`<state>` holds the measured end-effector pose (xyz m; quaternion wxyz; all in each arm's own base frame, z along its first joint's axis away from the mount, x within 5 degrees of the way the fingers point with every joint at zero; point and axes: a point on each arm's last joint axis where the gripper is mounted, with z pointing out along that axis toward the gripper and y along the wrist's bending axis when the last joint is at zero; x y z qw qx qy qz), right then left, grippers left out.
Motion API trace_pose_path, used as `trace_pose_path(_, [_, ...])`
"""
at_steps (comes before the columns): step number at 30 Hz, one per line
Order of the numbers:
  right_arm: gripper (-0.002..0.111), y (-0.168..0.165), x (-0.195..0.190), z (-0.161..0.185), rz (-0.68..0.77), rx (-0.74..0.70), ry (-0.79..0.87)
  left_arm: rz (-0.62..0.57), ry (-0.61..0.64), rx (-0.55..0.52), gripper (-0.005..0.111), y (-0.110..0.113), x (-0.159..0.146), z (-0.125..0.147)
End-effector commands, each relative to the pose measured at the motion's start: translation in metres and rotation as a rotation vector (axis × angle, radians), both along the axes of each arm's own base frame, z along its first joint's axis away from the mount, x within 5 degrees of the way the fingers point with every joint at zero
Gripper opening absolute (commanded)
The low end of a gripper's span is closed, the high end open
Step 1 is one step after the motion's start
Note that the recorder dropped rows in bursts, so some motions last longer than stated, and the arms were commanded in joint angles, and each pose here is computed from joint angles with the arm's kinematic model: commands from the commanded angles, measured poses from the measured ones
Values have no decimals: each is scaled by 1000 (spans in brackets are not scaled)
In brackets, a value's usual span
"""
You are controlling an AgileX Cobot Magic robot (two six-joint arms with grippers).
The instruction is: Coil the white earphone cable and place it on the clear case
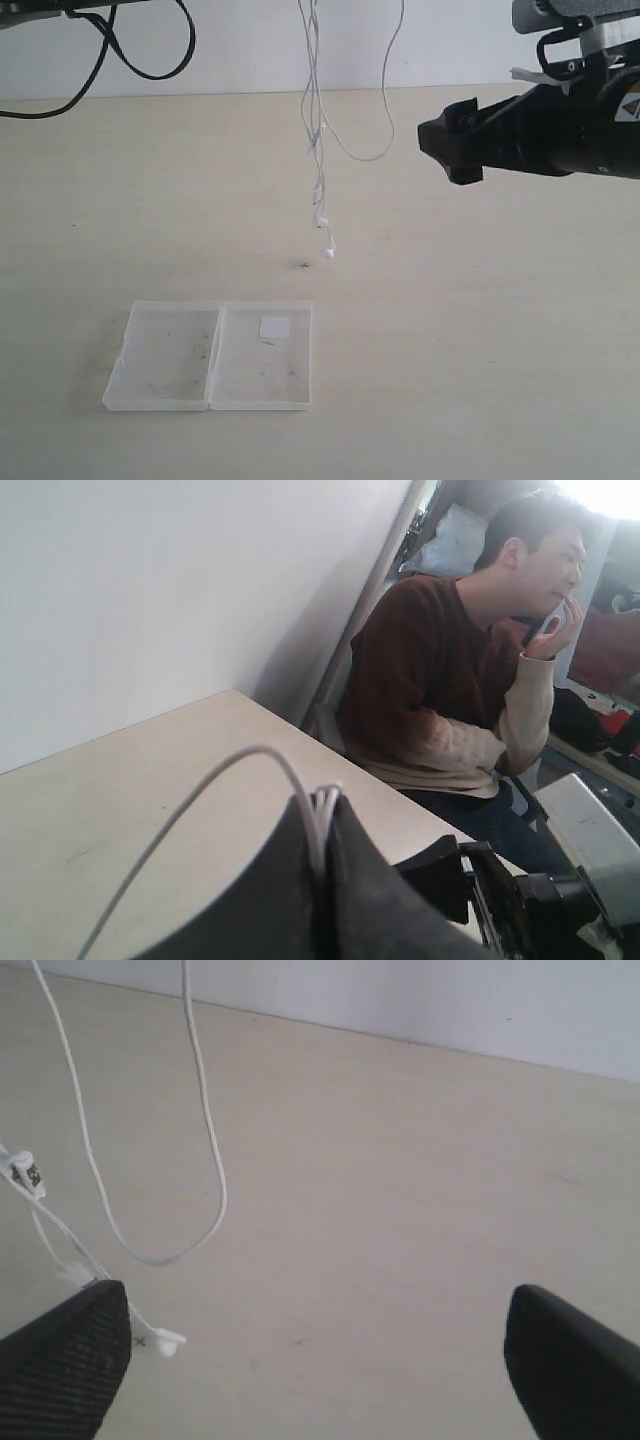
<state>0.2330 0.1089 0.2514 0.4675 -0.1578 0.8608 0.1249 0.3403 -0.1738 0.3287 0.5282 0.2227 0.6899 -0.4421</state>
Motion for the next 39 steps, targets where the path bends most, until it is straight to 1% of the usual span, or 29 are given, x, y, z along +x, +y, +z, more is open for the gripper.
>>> trace_pose_path(1, [96, 5, 14, 11, 58, -83, -64, 4, 0, -14, 0, 1, 1, 2])
trace_pose_path(8, [96, 18, 41, 14, 63, -90, -51, 1, -1, -15, 0, 1, 1, 2])
trace_pose_path(14, [96, 21, 49, 17, 101, -142, -88, 7, 1, -12, 0, 1, 1, 2])
trace_pose_path(16, [96, 26, 49, 16, 125, -157, -94, 12, 2, -10, 0, 1, 1, 2])
trace_pose_path(20, [96, 46, 44, 13, 200, -175, -108, 14, 2, -9, 0, 1, 2, 2])
trace_pose_path(25, [96, 64, 40, 12, 254, -167, -153, 14, 2, -9, 0, 1, 2, 2])
trace_pose_path(29, [96, 69, 42, 14, 254, -151, -218, 14, 2, -9, 0, 1, 2, 2])
trace_pose_path(30, [96, 70, 45, 15, 239, -128, -241, 14, 2, -9, 0, 1, 2, 2])
trace_pose_path(32, [96, 73, 46, 12, 235, -114, -246, 15, 3, -12, 0, 1, 2, 2])
trace_pose_path(36, [96, 87, 40, 8, 277, -110, -247, 16, 4, -15, 0, 1, 2, 2])
trace_pose_path(39, [96, 87, 40, 9, 278, -108, -252, 16, 4, -15, 0, 1, 2, 2])
